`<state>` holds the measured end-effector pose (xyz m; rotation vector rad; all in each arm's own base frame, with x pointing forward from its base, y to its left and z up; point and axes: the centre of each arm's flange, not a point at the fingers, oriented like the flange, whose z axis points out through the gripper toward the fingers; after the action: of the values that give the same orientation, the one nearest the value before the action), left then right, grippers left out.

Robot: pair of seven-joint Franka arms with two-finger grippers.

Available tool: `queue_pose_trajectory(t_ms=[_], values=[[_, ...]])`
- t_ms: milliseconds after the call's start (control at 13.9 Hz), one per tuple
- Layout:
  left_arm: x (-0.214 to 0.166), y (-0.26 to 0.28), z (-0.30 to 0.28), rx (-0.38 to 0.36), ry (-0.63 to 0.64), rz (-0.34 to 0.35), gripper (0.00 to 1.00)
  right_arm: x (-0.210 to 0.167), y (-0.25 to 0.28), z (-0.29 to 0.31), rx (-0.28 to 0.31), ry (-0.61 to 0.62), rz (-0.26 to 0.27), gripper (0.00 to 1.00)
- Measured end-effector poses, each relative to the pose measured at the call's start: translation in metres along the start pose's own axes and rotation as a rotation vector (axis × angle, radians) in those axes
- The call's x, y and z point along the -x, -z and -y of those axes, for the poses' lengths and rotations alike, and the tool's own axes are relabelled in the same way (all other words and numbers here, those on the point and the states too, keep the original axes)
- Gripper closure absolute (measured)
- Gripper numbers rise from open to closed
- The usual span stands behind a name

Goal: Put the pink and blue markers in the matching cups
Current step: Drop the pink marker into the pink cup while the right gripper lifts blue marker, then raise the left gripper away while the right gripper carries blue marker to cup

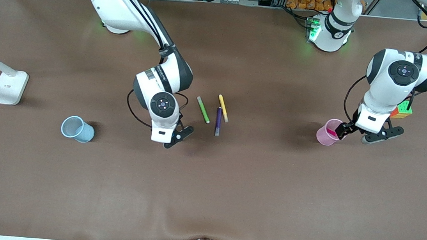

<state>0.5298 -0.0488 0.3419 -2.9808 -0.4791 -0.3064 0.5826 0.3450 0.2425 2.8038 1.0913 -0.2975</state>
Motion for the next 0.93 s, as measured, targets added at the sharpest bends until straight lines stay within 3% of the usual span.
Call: queue_pose_trajectory(t_ms=[358,573,932], values=[[-0.025,0.053,-0.019,-0.035,-0.006,0.022,0.00,0.043,0.032,-0.054,0.056,0.045,0.176,0.82],[-0.039,0.085,-0.021,-0.006,-0.047,0.076,0.00,0.066,0.043,-0.081,0.103,0.103,0.278,0.82],[-0.052,0.143,-0.009,-0.029,-0.142,0.107,0.00,0.098,0.042,-0.147,0.172,0.301,0.409,0.82]])
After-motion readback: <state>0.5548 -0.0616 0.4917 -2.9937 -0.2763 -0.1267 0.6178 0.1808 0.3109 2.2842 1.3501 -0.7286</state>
